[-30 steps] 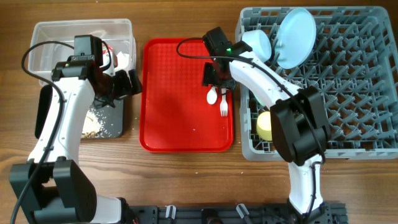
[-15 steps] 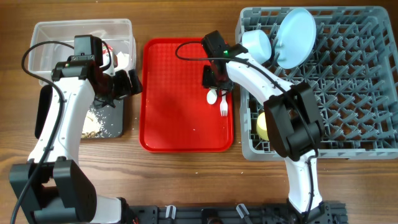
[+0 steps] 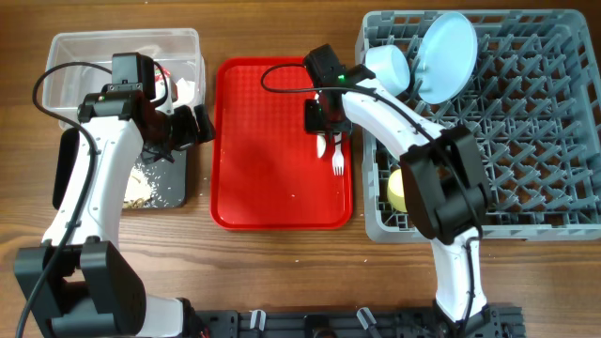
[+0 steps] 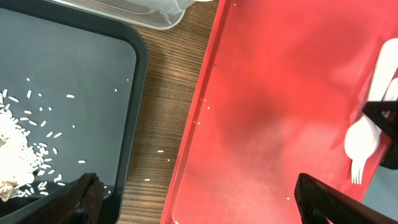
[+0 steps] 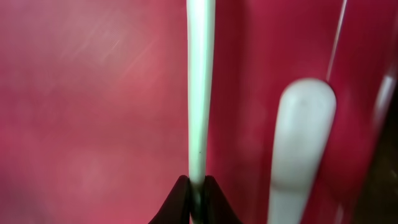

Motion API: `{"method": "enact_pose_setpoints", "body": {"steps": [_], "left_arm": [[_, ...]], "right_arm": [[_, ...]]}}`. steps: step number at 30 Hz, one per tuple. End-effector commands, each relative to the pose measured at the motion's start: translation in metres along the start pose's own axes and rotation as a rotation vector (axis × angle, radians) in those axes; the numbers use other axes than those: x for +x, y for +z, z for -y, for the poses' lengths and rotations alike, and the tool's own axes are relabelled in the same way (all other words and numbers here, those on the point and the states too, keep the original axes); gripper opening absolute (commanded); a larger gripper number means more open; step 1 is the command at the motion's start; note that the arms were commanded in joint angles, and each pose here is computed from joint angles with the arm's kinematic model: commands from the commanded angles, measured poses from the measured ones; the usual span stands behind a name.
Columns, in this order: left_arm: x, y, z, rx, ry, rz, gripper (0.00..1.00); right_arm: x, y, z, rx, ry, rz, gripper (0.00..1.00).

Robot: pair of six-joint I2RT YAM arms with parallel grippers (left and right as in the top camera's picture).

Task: Sort waste into correct bins and load items into the dishwasher rack
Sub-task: 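Insert the white spoon upright into the rack and release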

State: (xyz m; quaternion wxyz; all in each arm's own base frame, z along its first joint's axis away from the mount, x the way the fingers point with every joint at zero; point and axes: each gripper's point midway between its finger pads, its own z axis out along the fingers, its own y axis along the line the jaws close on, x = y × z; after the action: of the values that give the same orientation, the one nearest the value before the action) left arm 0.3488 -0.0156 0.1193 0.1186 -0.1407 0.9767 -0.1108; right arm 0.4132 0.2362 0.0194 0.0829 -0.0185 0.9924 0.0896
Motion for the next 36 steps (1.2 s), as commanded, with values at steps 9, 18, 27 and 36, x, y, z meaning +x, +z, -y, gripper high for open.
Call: {"method": "enact_pose_setpoints", "body": {"steps": [9, 18, 27, 36], "left_arm": [[-0.007, -0.008, 0.001, -0.001, 0.01, 0.033, 1.0], [-0.007, -0.008, 0.001, -0.001, 0.01, 0.033, 1.0], [-0.007, -0.008, 0.001, -0.001, 0.01, 0.033, 1.0], [-0.007, -0.008, 0.001, -0.001, 0.01, 0.033, 1.0]], "right_arm": [[-0.033, -0.267, 0.009, -0.038, -0.159, 0.536, 0.04], [0.027, -0.331, 0.144, 0.449, -0.089, 0.497, 0.04], [0.061, -0.222, 0.21, 0.546, -0.095, 0.237, 0.04], [0.076, -0.148, 0.219, 0.522, -0.174, 0.182, 0.04]]}}
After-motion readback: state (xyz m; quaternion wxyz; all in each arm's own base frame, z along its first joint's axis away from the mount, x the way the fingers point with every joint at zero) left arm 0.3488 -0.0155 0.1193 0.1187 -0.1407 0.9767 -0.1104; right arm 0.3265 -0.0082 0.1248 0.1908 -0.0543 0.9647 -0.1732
